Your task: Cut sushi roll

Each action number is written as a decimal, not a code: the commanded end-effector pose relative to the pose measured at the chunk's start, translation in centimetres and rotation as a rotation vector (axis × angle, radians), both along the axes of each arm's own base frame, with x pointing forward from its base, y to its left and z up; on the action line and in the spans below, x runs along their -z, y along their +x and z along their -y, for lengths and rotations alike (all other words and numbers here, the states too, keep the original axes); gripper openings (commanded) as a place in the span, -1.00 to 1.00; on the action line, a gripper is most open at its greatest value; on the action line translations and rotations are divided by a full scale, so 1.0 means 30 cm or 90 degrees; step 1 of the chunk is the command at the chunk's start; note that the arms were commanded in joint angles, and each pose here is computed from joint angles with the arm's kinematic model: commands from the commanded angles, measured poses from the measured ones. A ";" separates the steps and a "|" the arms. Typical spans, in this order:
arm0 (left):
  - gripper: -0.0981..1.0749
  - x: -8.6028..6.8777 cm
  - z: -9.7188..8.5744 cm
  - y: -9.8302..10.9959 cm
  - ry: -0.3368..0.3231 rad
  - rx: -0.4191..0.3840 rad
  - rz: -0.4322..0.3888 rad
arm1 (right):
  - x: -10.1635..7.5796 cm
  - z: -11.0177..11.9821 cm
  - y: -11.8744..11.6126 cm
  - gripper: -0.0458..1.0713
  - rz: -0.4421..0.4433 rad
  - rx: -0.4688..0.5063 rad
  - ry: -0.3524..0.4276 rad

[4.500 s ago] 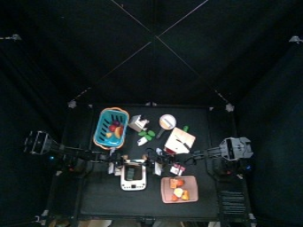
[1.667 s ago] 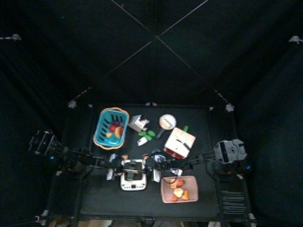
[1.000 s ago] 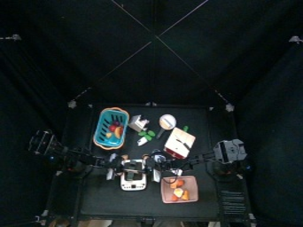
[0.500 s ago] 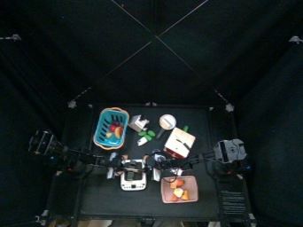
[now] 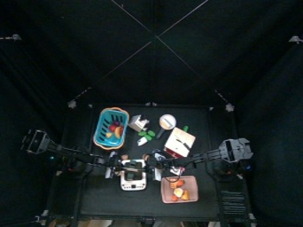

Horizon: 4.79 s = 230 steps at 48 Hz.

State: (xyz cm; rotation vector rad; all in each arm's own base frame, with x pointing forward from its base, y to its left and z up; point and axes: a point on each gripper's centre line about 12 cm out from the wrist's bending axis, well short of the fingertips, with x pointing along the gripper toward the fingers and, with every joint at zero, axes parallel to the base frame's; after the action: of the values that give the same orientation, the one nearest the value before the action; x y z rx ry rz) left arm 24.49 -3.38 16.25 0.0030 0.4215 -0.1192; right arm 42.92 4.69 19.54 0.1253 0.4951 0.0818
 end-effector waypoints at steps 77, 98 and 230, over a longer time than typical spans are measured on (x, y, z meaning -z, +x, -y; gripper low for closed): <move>-0.08 0.032 0.100 -0.012 -0.044 0.037 -0.038 | -0.005 -0.073 0.020 -0.02 0.007 -0.021 0.017; -0.07 0.037 0.100 -0.013 -0.047 0.034 -0.042 | -0.007 -0.074 0.021 -0.02 0.008 -0.020 0.019; -0.08 0.116 0.088 -0.017 -0.038 0.018 -0.096 | 0.040 -0.073 0.034 -0.02 -0.011 -0.020 0.015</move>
State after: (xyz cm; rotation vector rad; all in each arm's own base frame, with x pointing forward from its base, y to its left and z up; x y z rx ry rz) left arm 23.77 -6.06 12.98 -0.0591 0.5546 -0.1659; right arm 43.48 6.75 17.40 0.1410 0.5421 0.1115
